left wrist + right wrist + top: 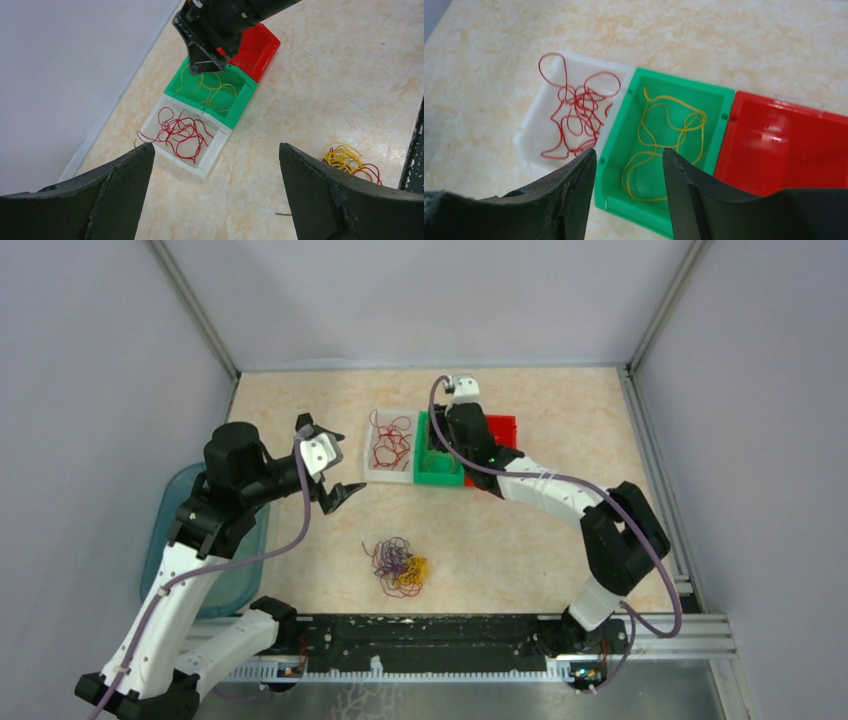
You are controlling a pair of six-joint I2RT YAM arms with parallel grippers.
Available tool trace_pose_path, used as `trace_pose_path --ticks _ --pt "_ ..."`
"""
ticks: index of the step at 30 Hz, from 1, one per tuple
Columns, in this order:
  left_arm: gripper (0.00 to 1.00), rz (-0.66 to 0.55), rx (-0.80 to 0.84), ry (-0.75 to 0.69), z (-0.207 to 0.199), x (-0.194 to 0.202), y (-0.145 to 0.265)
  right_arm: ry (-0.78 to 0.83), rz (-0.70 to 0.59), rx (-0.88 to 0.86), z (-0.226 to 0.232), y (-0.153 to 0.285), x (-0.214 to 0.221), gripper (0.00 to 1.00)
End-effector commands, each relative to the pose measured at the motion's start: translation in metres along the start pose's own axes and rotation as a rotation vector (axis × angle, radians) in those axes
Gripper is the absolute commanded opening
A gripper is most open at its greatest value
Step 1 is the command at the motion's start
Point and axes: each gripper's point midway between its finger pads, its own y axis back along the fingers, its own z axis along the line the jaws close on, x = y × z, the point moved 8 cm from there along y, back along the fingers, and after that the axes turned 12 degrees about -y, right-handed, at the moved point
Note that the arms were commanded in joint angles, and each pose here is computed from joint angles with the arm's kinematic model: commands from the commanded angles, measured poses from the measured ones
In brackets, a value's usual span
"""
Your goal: Untangle the cables
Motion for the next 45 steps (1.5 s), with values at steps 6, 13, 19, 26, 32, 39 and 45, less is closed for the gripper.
trace_pose_path --ticks 6,13,19,26,32,39,45 --pt "1.00 0.049 0.043 0.062 -0.013 0.025 -0.014 -0.042 -0.019 -0.409 0.028 0.068 0.021 0.49" --pt "1.00 0.135 0.138 0.157 -0.030 0.066 -0.025 0.013 0.114 -0.691 0.044 0.126 0.105 0.48" --pt "1.00 0.204 0.181 0.162 -0.033 0.098 -0.023 0.023 0.232 -0.701 0.038 0.137 0.147 0.48" --pt "1.00 0.188 0.206 0.132 -0.040 0.106 -0.025 0.016 0.269 -0.601 0.014 0.154 0.161 0.42" --pt "1.00 0.143 0.216 0.134 -0.041 0.100 -0.025 -0.012 0.314 -0.575 0.001 0.165 0.167 0.36" --pt "1.00 0.125 0.208 0.117 -0.040 0.094 -0.022 -0.025 0.378 -0.604 -0.002 0.168 0.181 0.34" --pt "1.00 0.110 0.210 0.114 -0.040 0.089 -0.020 -0.023 0.398 -0.592 -0.004 0.162 0.191 0.32"
